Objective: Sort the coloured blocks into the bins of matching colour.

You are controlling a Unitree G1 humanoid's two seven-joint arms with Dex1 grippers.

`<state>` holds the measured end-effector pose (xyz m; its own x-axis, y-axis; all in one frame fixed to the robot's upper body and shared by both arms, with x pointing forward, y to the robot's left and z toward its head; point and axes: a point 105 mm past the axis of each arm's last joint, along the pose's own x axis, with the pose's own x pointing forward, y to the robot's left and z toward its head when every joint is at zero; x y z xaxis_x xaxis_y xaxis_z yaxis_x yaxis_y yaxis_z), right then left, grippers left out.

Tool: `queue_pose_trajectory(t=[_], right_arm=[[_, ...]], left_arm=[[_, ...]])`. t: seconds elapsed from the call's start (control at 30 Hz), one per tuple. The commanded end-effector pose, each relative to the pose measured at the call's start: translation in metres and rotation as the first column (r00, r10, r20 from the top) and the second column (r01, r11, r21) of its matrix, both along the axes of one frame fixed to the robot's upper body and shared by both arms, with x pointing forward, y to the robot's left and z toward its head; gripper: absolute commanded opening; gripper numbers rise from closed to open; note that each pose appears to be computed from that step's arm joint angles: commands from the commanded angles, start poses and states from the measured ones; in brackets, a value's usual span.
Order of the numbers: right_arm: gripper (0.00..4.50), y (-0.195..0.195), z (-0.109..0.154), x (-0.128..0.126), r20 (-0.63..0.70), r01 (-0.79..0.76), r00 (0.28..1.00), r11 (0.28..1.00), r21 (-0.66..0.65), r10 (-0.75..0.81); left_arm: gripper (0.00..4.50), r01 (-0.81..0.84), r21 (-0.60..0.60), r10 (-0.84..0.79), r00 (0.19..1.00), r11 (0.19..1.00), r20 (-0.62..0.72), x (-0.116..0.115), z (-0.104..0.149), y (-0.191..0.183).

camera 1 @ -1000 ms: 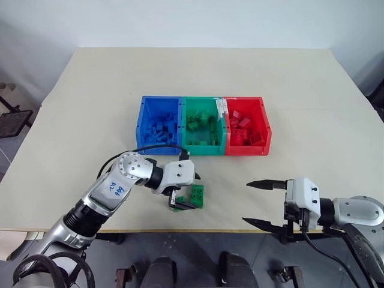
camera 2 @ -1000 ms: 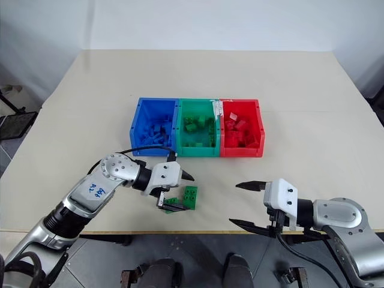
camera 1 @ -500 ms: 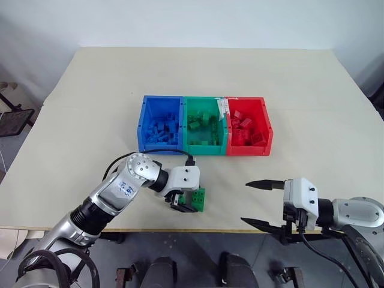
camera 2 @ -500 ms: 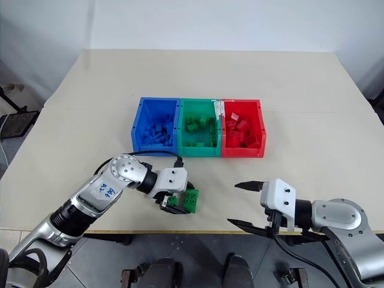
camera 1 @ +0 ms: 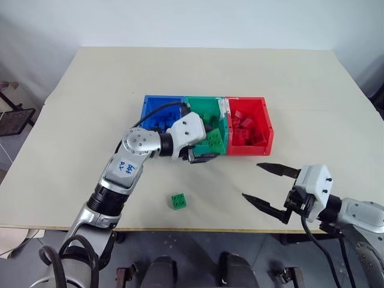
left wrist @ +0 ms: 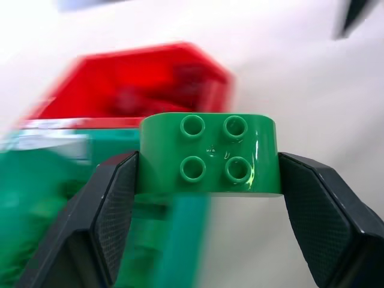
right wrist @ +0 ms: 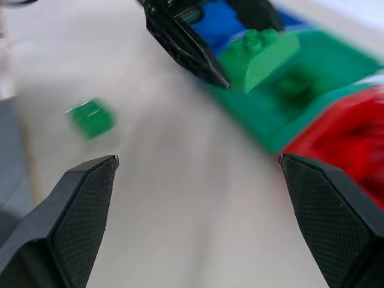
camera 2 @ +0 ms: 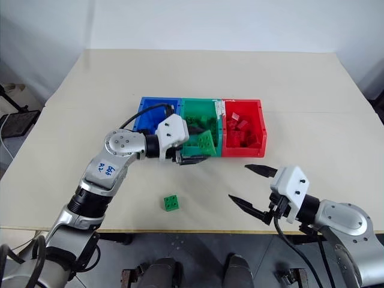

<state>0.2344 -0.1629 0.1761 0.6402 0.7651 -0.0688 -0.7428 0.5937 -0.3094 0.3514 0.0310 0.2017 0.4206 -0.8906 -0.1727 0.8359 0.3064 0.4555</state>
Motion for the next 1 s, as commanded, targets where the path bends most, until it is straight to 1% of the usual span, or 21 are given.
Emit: queue_pose_trajectory(t=[0.03,0.07,0.17,0.23,0.3,0.37,0.5,0.53,0.6,0.63,0.73,0.8,0.83,0.87,0.93,1.0], right_arm=[[4.5,-0.015,0.025,0.007,0.101,0.136,0.985,0.989,0.064,-0.142],[4.5,-0.018,0.026,0.008,0.108,0.156,0.981,0.986,0.064,-0.162],[4.5,-0.017,0.025,0.008,0.102,0.153,0.982,0.987,0.057,-0.158],[4.5,-0.015,0.025,0.008,0.105,0.144,0.983,0.988,0.053,-0.149],[4.5,-0.013,0.026,0.008,0.109,0.134,0.984,0.99,0.053,-0.139],[4.5,-0.012,0.026,0.008,0.113,0.123,0.985,0.991,0.054,-0.128],[4.5,-0.007,0.027,0.01,0.115,0.081,0.99,0.996,0.046,-0.086],[4.5,-0.005,0.027,0.011,0.113,0.067,0.991,0.997,0.044,-0.072],[4.5,0.001,0.028,0.014,0.109,0.018,0.994,0.999,0.033,-0.021],[4.5,0.004,0.029,0.015,0.106,-0.009,0.994,1.0,0.028,0.006],[4.5,0.013,0.03,0.018,0.098,-0.085,0.992,0.996,0.012,0.084],[4.5,0.022,0.03,0.019,0.088,-0.148,0.985,0.989,-0.01,0.148],[4.5,0.027,0.028,0.018,0.081,-0.185,0.979,0.982,-0.024,0.186],[4.5,0.033,0.026,0.017,0.071,-0.226,0.971,0.973,-0.042,0.228],[4.5,0.044,0.023,0.016,0.043,-0.304,0.951,0.95,-0.075,0.308],[4.5,0.051,0.021,0.014,0.028,-0.355,0.933,0.929,-0.101,0.36]], left_arm=[[3.31,-0.15,-0.158,0.146,0.989,0.976,-0.033,0.037,0.024,0.001],[3.31,-0.171,-0.175,0.165,0.985,0.97,-0.052,0.043,0.025,-0.001],[3.31,-0.168,-0.229,0.153,0.985,0.959,-0.084,0.051,0.034,-0.006],[3.31,-0.155,-0.226,0.139,0.987,0.962,-0.086,0.052,0.035,-0.008],[4.04,-0.141,-0.215,0.126,0.988,0.966,-0.085,0.051,0.034,-0.007],[4.48,-0.125,-0.199,0.107,0.99,0.972,-0.095,0.048,0.031,-0.005],[4.48,-0.132,-0.2,0.118,0.989,0.971,-0.084,0.046,0.032,0.009],[4.48,-0.13,-0.214,0.121,0.991,0.968,-0.057,0.045,0.036,0.015],[4.48,-0.096,-0.214,0.099,0.995,0.972,0.003,0.034,0.038,0.037],[4.48,-0.077,-0.222,0.082,0.997,0.972,0.012,0.026,0.038,0.049],[4.48,0.007,-0.17,-0.002,1.0,0.985,0.031,-0.003,0.027,0.078],[4.48,0.013,-0.092,-0.015,1.0,0.996,-0.016,-0.02,0.008,0.105],[4.48,0.005,-0.08,-0.009,0.998,0.997,-0.055,-0.028,0.0,0.12],[4.48,-0.023,-0.085,0.014,0.994,0.996,-0.107,-0.036,-0.005,0.137],[4.48,-0.101,-0.074,0.089,0.985,0.992,-0.151,-0.046,-0.01,0.168],[4.48,-0.142,-0.041,0.133,0.975,0.989,-0.179,-0.053,-0.016,0.185]])
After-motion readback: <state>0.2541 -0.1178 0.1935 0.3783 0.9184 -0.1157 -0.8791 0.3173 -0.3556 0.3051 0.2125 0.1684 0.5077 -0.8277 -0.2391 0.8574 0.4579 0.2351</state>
